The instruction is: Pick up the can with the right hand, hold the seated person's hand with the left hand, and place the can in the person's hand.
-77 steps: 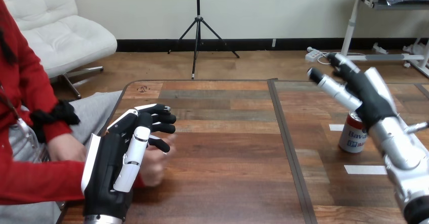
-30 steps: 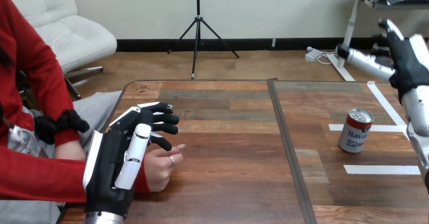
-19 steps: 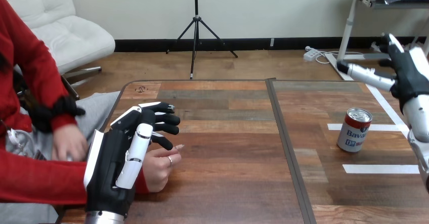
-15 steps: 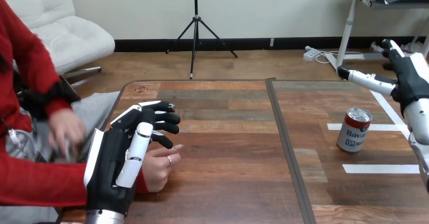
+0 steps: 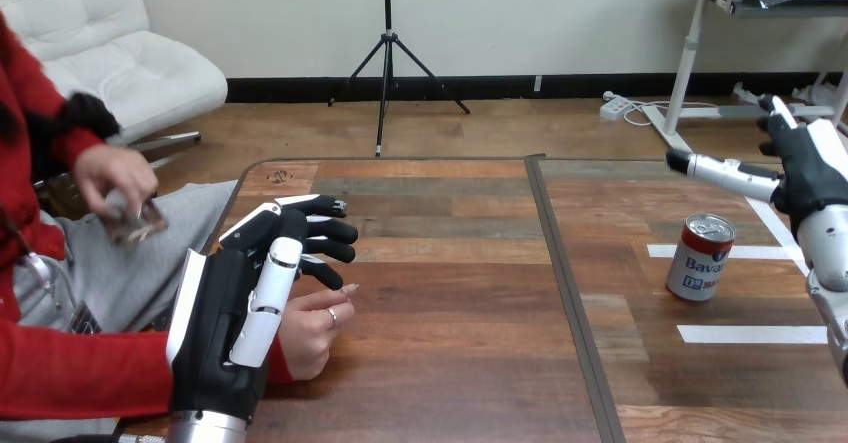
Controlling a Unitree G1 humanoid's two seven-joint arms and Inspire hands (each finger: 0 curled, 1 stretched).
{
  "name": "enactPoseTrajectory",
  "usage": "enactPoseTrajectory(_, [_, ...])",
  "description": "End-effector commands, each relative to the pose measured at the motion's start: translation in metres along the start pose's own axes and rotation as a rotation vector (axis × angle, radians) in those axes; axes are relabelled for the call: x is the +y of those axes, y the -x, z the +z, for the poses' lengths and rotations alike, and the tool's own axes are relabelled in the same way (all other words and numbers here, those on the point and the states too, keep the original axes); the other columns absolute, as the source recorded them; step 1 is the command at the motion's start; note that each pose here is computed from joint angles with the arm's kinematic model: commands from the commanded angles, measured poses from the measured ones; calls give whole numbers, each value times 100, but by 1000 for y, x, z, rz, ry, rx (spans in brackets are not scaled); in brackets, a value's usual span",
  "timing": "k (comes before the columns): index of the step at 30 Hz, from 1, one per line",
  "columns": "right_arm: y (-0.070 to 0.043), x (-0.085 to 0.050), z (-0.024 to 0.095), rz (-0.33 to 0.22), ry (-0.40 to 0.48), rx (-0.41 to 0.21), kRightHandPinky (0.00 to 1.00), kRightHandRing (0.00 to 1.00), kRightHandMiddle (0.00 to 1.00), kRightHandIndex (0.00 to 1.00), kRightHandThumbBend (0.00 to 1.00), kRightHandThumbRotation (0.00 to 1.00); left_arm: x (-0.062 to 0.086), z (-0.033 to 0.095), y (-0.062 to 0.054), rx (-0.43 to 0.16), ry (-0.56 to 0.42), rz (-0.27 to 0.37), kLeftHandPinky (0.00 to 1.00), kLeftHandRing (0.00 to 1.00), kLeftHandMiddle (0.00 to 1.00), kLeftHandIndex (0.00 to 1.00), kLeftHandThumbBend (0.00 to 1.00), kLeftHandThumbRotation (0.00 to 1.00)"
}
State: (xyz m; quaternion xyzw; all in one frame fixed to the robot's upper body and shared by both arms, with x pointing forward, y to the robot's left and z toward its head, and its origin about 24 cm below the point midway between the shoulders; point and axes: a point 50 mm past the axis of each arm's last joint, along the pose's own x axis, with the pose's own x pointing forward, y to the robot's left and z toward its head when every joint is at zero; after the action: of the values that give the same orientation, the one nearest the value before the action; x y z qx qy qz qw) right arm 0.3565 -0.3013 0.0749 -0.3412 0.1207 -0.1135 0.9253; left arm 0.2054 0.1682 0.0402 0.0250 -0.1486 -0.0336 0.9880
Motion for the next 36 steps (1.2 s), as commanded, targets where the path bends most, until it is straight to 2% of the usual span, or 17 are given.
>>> enactPoseTrajectory(1, [-4,-6,11,-11,7,-15,83,100,100,100,100,33,-2,13,-16,-88,-4,-17,40,54,56,60,39,87])
enactPoseTrajectory(14, [-2,1,4,16,43,24,83,98,100,100,100,32,-2,13,-17,-94,-3,-22,40,52,55,60,37,87])
enactPoseTrajectory(29, [0,12,-4,81,65,65,82,96,97,98,100,29,-2,14,-17,-93,-5,-26,38,50,53,60,36,87])
enactPoseTrajectory(36, [2,18,-8,104,106,89,81,94,96,97,100,31,-2,14,-17,-93,-7,-21,38,50,53,59,35,87])
